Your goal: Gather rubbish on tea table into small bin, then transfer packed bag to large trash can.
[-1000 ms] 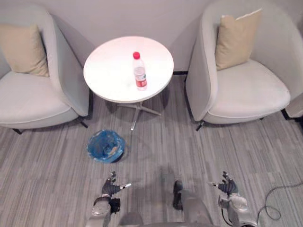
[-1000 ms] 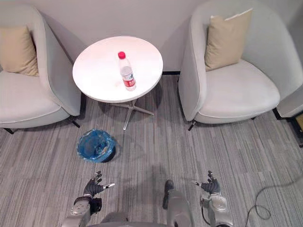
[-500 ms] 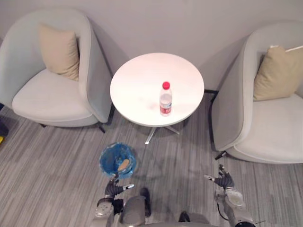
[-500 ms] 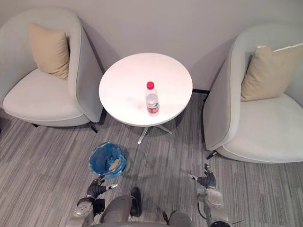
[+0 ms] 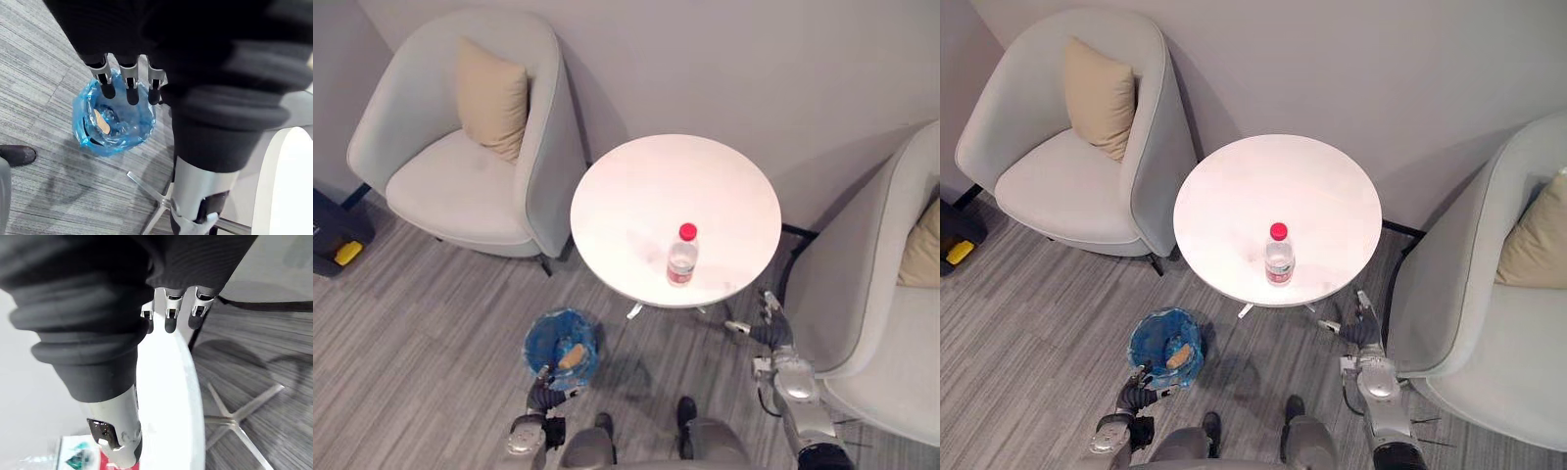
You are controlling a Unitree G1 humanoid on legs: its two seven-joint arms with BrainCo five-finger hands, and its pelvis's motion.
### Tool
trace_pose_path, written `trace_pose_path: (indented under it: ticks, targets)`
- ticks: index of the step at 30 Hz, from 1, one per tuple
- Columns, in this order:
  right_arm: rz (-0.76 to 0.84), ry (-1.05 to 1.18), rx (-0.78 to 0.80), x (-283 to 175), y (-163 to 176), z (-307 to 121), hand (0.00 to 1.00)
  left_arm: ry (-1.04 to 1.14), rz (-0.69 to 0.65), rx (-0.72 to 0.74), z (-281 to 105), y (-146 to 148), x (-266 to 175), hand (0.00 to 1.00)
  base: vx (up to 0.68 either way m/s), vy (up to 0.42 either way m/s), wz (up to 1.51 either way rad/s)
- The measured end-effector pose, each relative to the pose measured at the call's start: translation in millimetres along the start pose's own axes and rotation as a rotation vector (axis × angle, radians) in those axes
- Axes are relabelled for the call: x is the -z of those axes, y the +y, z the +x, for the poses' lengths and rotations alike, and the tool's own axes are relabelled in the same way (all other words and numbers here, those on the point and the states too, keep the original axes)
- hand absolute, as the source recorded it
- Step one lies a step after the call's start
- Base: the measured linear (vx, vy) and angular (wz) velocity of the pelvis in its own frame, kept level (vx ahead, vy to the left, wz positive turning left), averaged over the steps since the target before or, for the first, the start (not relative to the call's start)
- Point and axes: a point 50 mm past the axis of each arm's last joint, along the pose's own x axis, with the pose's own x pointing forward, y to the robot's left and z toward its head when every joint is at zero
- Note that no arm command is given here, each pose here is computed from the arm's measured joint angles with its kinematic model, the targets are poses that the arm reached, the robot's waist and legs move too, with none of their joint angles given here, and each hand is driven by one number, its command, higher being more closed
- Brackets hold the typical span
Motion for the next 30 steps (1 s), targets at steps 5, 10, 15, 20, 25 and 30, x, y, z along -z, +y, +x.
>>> trace_pose_path:
  ticks: [5, 10, 15, 20, 25, 30]
  targets:
    - [-0.023, -0.028, -0.035, -6, 6, 3, 0.0, 0.014, 0.006, -0.005, -1, 3, 4, 0.0, 0.01, 0.016, 0.24]
    - [-0.017, -0.092, -0.036, -27, 14, 22, 0.0, 0.034, 0.01, -0.011, -4, 6, 11, 0.0, -0.04, 0.002, 0.43]
    - [-0.015, -0.097, -0.004, -35, 18, 37, 0.0, 0.039, 0.011, -0.009, -4, 5, 12, 0.0, -0.1, -0.01, 0.31]
    - [-0.006, -0.119, 0.064, -51, 16, 55, 1.0, 0.047, 0.003, -0.008, -5, 4, 14, 0.0, -0.11, 0.007, 0.2]
    - [0.036, -0.115, 0.114, -62, 3, 71, 1.0, 0.034, -0.015, 0.005, -5, -1, 12, 0.0, -0.06, 0.009, 0.19]
    - [0.113, -0.108, 0.176, -69, -17, 81, 1.0, 0.031, -0.029, 0.014, -5, -4, 12, 0.0, 0.01, -0.014, 0.2]
